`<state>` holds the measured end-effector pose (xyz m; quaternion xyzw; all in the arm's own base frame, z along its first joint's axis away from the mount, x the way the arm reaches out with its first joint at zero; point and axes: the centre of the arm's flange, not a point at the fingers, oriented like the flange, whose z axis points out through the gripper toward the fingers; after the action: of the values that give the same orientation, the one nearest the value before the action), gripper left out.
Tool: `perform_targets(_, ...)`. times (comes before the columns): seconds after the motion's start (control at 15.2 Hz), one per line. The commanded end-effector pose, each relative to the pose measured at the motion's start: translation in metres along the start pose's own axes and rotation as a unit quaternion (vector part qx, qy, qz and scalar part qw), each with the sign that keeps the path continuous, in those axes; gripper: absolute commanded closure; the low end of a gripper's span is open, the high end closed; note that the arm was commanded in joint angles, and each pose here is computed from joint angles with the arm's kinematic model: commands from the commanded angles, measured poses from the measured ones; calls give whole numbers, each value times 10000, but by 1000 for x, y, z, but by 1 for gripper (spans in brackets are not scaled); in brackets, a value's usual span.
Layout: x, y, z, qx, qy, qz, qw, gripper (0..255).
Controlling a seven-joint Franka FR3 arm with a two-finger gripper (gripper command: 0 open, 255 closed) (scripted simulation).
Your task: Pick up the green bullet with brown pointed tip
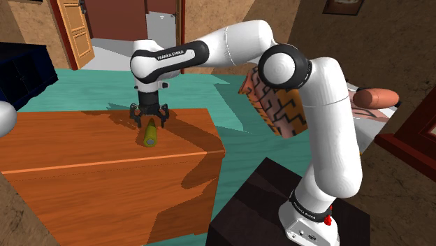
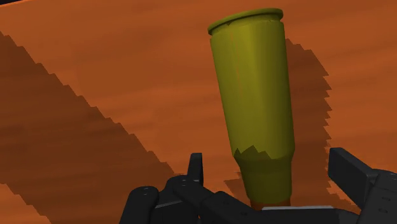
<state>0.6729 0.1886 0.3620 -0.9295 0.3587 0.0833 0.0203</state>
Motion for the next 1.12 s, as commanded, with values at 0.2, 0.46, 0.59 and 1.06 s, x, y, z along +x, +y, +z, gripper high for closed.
perform_targets(0.2,1,0,5,2,1,1,10000,255)
perform_targets(0.46,1,0,5,2,1,1,10000,255)
perform_targets(0.59,1,0,5,3,1,1,10000,255)
perform_targets(1.06,-4,1,-27,2,1,0,10000,255)
